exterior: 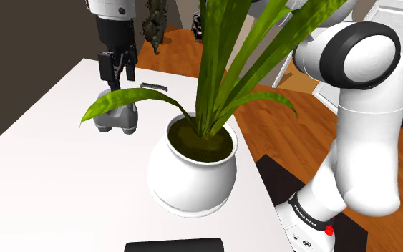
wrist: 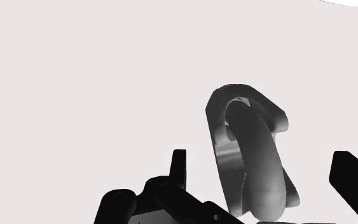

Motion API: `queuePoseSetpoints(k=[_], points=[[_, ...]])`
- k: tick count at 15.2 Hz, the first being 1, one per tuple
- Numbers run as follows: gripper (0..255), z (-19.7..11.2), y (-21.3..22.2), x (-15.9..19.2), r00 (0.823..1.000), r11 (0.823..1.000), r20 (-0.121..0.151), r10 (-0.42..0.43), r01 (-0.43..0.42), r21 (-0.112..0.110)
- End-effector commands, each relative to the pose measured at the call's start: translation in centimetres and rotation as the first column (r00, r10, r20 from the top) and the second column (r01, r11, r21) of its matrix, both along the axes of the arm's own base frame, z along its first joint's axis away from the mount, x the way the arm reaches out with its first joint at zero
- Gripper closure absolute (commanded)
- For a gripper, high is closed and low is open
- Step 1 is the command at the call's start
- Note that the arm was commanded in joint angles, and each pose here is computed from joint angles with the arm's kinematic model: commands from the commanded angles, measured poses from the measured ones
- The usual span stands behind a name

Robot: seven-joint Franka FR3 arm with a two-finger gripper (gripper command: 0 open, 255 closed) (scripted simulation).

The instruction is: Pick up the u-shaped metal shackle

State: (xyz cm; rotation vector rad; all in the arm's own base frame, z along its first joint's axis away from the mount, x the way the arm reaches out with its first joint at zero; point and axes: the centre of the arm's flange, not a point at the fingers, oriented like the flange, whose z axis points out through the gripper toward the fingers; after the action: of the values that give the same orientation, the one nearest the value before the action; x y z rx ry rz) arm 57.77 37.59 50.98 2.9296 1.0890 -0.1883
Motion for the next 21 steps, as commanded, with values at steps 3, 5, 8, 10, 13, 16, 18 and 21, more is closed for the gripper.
queuePoseSetpoints(k=[3, 5, 8, 10, 13, 16, 18, 21], points=[[0, -1.6, 1.6, 0.8, 1.0, 1.0, -0.011, 0.021, -0.021, 0.003], [0, -2.7, 1.6, 0.8, 1.0, 1.0, -0.011, 0.021, -0.021, 0.003], [0, -4.3, 1.6, 0.8, 1.0, 1.0, -0.011, 0.021, -0.021, 0.003], [0, -4.6, 1.6, 0.8, 1.0, 1.0, -0.011, 0.021, -0.021, 0.003], [255, -4.6, 1.6, 0.9, 1.0, 1.0, -0.011, 0.021, -0.021, 0.004], [255, -4.6, 1.6, 0.9, 1.0, 1.0, -0.011, 0.021, -0.021, 0.004], [255, -4.6, 1.6, 0.9, 1.0, 1.0, -0.011, 0.021, -0.021, 0.004], [255, -4.0, 1.6, 0.8, 1.0, 1.0, -0.011, 0.021, -0.021, 0.003]])
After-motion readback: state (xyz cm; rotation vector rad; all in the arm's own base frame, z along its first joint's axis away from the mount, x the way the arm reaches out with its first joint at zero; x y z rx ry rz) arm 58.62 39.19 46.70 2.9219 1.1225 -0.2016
